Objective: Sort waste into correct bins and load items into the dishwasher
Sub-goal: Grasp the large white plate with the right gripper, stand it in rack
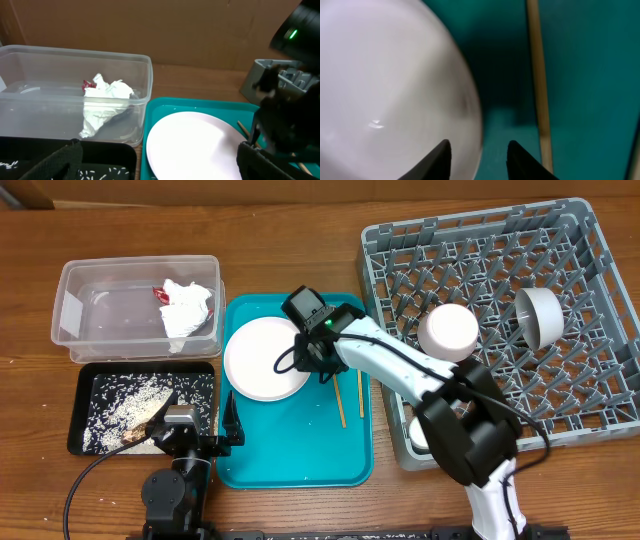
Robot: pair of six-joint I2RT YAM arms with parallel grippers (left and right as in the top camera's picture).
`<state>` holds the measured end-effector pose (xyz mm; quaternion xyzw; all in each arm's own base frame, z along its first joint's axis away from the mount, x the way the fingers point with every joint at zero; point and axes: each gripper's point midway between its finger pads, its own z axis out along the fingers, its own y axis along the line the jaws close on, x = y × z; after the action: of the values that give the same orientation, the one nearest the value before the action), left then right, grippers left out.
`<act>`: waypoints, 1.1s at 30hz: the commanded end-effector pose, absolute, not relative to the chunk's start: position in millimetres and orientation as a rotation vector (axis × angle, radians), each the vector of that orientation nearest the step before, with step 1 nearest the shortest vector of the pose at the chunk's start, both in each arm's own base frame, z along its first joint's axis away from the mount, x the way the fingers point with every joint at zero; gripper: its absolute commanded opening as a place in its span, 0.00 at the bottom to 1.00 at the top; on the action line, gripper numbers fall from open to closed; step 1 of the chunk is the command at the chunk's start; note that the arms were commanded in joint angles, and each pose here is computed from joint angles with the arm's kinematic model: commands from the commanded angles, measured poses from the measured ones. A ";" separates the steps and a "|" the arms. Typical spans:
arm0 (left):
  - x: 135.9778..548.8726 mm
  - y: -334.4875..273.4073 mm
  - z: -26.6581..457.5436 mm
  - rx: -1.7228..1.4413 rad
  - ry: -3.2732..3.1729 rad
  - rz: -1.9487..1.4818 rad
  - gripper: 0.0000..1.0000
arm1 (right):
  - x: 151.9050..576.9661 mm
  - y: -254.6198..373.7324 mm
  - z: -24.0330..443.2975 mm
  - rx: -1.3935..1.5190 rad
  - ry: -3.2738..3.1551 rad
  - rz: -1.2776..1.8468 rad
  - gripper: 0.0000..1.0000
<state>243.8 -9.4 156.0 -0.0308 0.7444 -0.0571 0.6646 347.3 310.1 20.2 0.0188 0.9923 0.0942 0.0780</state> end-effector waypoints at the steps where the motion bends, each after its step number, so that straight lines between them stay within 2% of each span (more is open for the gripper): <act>1: 243.9 -9.8 155.6 -0.076 1.673 -0.138 1.00 | 343.9 304.8 1.2 0.093 2.999 0.228 0.17; 3: 243.9 -9.8 155.6 -0.076 1.673 -0.138 1.00 | 343.5 304.4 4.0 0.091 3.000 0.226 0.04; 7: 243.9 -9.8 155.6 -0.076 1.673 -0.138 1.00 | 354.0 285.6 37.8 0.117 2.945 0.120 0.04; 13: 243.9 -9.8 155.6 -0.076 1.673 -0.138 1.00 | 397.1 226.4 167.7 0.094 2.542 -0.190 0.04; 17: 243.9 -9.8 155.6 -0.076 1.673 -0.138 1.00 | 405.4 146.5 294.4 0.273 2.056 -0.536 0.04; 20: 243.9 -9.8 155.6 -0.076 1.673 -0.138 1.00 | 405.1 111.5 337.5 0.293 1.884 -0.753 0.04; 23: 243.9 -9.8 155.6 -0.076 1.673 -0.138 1.00 | 416.8 86.1 339.6 0.281 1.886 -0.863 0.04; 28: 243.9 -9.8 155.6 -0.076 1.673 -0.138 1.00 | 450.9 34.8 295.5 0.313 2.094 -0.774 0.04; 33: 243.9 -9.8 155.6 -0.076 1.673 -0.138 1.00 | 453.1 19.5 278.3 0.303 2.173 -0.776 0.04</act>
<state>243.8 -9.4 156.0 -0.0308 0.7444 -0.0571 0.6646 450.7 11.2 284.8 0.1410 0.8436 -0.3232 0.4051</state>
